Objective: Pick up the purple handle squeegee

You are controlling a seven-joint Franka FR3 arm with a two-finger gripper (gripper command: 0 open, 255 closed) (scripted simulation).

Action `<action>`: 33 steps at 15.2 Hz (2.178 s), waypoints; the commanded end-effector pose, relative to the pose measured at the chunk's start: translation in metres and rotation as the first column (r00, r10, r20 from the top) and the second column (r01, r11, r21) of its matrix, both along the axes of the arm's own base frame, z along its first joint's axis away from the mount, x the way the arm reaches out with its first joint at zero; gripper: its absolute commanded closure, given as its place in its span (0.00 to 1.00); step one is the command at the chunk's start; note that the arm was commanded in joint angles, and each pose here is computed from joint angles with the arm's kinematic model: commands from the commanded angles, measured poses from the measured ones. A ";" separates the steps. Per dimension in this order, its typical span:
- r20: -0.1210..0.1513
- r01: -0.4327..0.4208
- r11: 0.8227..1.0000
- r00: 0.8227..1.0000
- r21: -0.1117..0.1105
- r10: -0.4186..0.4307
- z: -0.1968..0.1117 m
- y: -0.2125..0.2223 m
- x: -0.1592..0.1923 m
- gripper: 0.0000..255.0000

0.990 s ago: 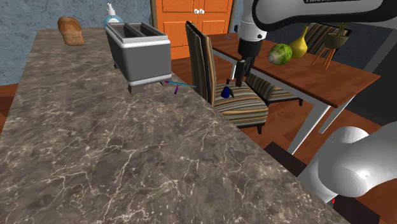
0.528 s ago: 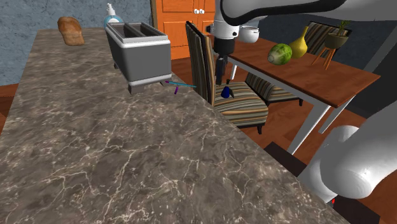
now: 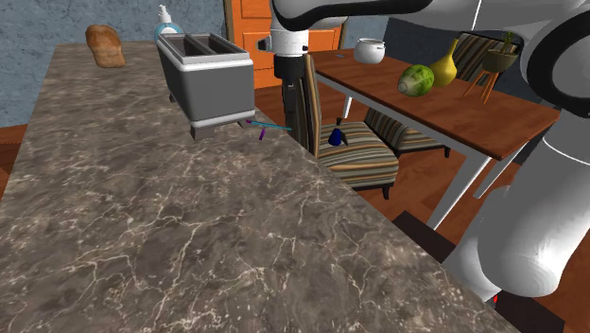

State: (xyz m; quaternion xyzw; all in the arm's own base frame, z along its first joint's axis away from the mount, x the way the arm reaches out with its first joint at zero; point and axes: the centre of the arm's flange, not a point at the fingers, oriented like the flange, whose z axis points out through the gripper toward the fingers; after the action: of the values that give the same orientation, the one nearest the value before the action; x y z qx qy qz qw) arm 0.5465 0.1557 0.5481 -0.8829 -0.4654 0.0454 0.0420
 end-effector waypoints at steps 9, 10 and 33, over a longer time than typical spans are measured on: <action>-0.030 -0.193 0.980 0.980 0.050 0.195 -0.030 0.052 0.025 0.00; -0.030 -0.193 0.980 0.980 0.050 0.195 -0.036 0.052 0.025 0.00; -0.030 -0.193 0.980 0.980 0.050 0.195 0.009 0.052 0.025 1.00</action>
State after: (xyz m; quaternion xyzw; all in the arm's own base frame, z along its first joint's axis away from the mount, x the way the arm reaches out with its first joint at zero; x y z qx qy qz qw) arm 0.5718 0.2070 0.5527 -0.8313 -0.5494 0.0522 0.0659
